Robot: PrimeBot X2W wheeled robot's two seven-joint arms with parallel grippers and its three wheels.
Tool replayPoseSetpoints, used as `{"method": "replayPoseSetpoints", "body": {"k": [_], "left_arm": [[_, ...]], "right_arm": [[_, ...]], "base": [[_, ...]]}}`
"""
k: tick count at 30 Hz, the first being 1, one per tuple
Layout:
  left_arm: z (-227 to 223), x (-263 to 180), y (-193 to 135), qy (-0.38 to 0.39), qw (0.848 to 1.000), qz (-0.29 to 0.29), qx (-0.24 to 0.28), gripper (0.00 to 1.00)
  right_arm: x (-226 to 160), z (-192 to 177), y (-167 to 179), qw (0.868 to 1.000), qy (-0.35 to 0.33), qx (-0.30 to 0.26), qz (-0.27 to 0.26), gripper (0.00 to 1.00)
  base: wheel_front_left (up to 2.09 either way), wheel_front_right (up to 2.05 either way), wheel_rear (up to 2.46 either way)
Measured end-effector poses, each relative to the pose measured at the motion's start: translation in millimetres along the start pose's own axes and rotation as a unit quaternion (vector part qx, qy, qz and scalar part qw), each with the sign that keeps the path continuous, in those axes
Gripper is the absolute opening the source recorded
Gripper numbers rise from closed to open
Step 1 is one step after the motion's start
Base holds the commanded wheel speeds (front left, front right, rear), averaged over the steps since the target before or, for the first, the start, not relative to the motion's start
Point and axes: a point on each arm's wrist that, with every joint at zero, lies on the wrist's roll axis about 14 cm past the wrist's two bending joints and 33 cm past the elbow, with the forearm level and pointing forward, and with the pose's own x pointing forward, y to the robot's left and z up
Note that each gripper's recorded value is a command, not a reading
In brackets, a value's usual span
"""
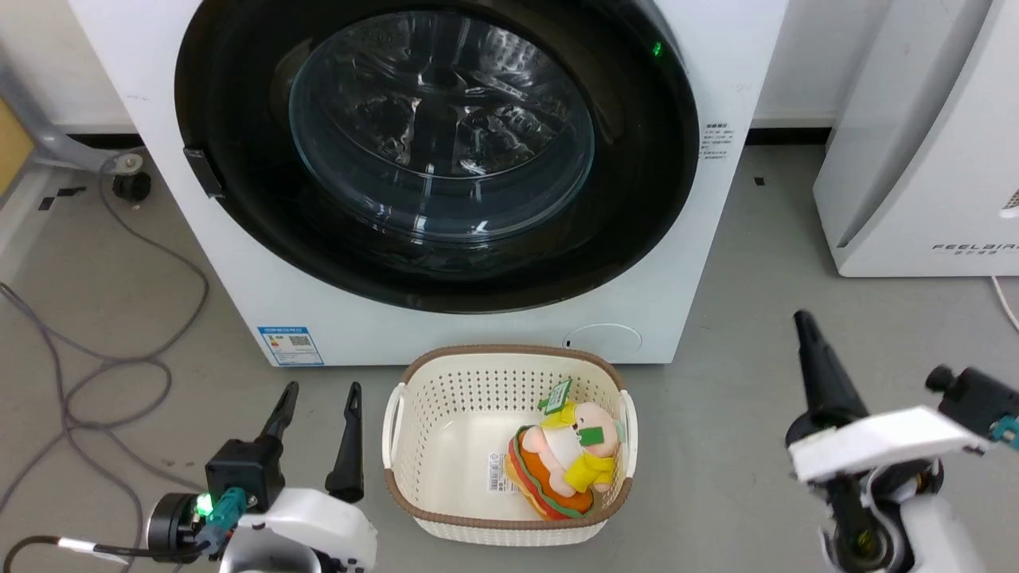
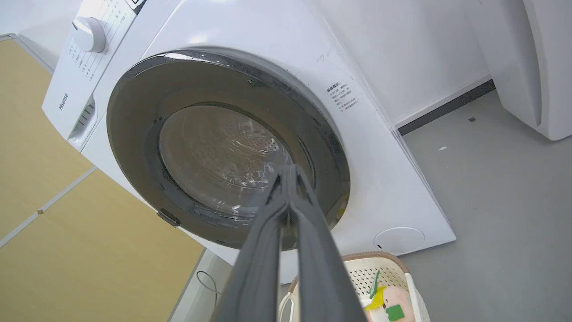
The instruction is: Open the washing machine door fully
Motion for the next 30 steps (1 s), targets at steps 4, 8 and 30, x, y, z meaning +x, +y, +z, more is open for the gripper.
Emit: {"method": "replayPoseSetpoints", "body": {"k": [4, 8, 30], "left_arm": [[2.1, 5.1, 0.3, -0.005, 1.0, -0.001, -0.002, 1.0], [-2.2, 7.2, 1.7, -0.002, 1.0, 0.0, -0.005, 1.0], [-3.2, 41.6, 4.4, -0.022, 1.0, -0.011, -0.016, 1.0]], "right_arm": [[16.3, 10.2, -6.9, 1.0, -0.011, 0.022, -0.008, 0.0], [35.8, 21.0, -12.5, 0.999, -0.017, 0.044, -0.014, 0.0], [169.0, 76.5, 15.5, 0.995, -0.005, 0.097, 0.018, 0.0]], "base": [[0.0, 0.0, 0.0], [0.0, 0.0, 0.0], [0.0, 0.0, 0.0]]}}
